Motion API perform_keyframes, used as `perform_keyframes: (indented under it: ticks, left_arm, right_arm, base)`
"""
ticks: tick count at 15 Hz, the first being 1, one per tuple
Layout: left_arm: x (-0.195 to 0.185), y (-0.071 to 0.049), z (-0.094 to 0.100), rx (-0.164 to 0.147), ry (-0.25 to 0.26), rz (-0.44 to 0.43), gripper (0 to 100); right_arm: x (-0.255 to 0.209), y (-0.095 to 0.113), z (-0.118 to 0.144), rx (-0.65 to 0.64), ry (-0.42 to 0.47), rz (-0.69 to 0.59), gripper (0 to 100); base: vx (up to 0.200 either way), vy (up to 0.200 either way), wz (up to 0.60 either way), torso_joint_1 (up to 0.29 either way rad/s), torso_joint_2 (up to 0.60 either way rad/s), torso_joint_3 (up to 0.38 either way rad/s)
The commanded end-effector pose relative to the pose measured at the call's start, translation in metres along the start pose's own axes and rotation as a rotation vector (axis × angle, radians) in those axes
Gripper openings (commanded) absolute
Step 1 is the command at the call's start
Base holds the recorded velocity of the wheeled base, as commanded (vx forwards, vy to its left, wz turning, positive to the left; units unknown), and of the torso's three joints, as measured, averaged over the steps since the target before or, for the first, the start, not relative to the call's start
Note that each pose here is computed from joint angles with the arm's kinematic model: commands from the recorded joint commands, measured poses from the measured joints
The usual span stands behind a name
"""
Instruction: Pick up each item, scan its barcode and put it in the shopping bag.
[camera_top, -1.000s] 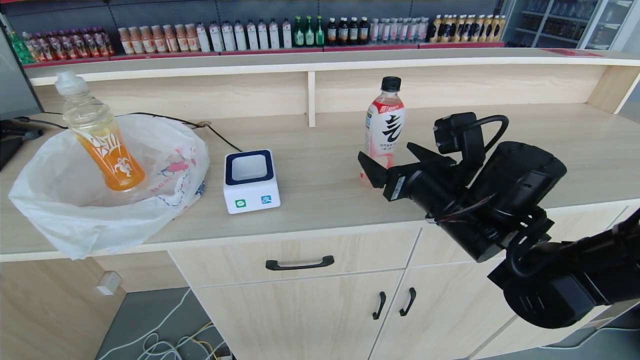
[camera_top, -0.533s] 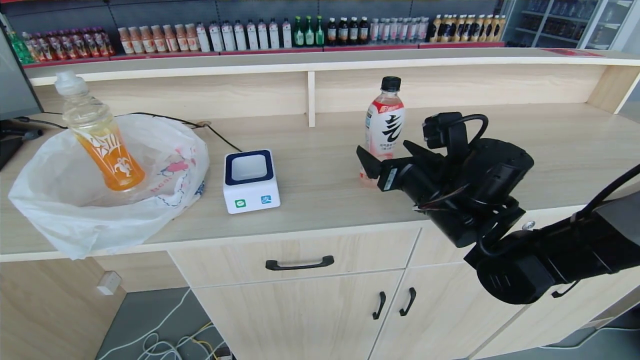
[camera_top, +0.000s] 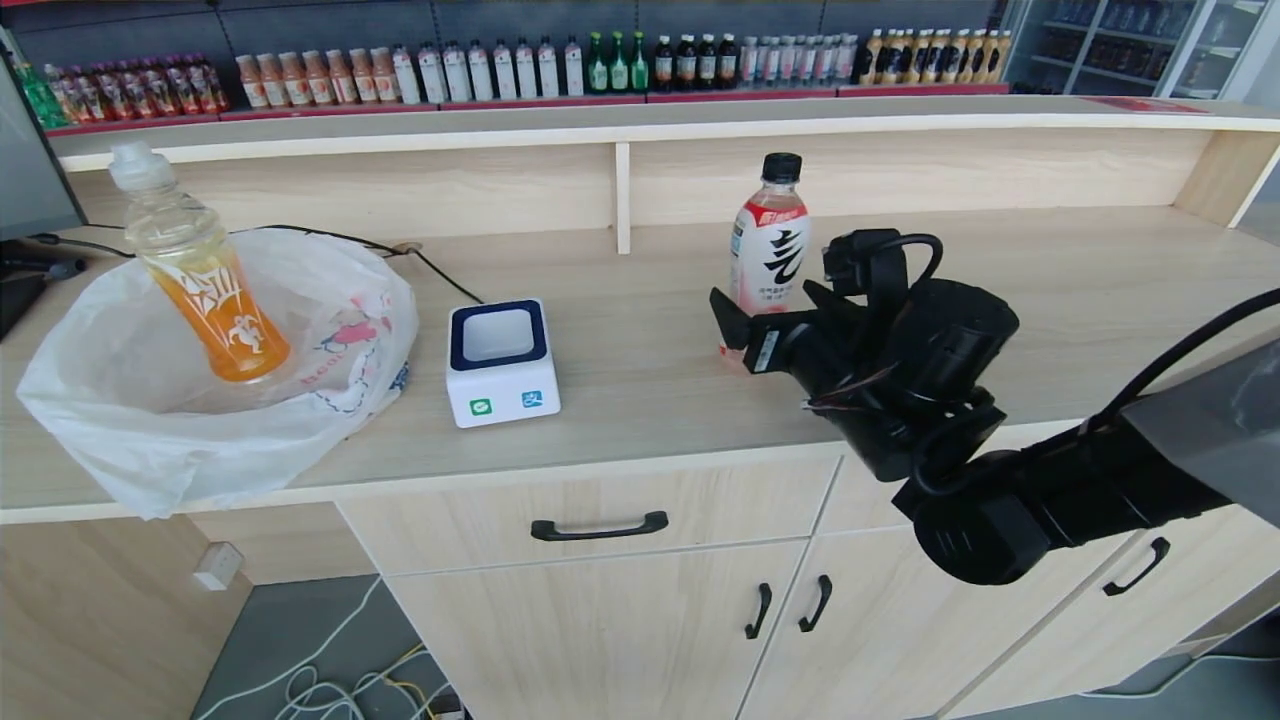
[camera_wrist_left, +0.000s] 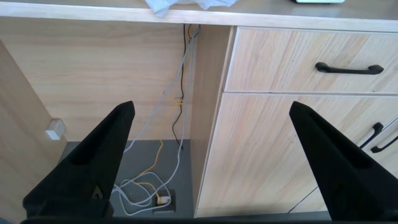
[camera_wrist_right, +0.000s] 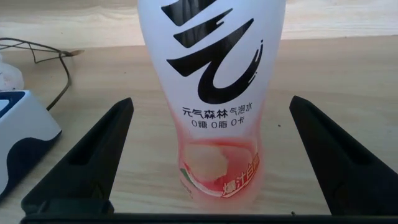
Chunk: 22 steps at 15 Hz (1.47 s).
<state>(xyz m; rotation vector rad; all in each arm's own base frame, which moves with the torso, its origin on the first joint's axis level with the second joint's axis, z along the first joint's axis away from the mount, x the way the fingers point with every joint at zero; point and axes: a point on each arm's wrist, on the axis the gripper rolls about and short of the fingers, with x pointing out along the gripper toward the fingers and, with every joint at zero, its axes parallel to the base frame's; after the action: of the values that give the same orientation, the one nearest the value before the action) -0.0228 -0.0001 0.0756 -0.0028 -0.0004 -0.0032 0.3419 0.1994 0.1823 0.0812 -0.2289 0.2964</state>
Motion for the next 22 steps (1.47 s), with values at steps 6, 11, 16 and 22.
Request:
perform_keyframes:
  ticks: [6,11,16,22]
  left_arm:
    - [0.000,0.000,0.000,0.000,-0.001,0.000,100]
    - [0.000,0.000,0.000,0.000,-0.001,0.000,100]
    - [0.000,0.000,0.000,0.000,0.000,0.000,100]
    - [0.000,0.000,0.000,0.000,-0.001,0.000,100]
  right_arm:
    - [0.032,-0.010,-0.003,-0.015,0.023,-0.030,100]
    - [0.041,-0.007,0.000,-0.011,0.008,-0.028,100]
    - [0.042,-0.007,0.000,-0.015,0.018,-0.028,0]
    - [0.039,-0.007,0.014,-0.010,-0.003,-0.008,0]
  base:
    - [0.000,0.000,0.00,0.000,0.00,0.000]
    - [0.000,0.000,0.00,0.000,0.00,0.000]
    - [0.000,0.000,0.00,0.000,0.00,0.000]
    - [0.000,0.000,0.00,0.000,0.00,0.000]
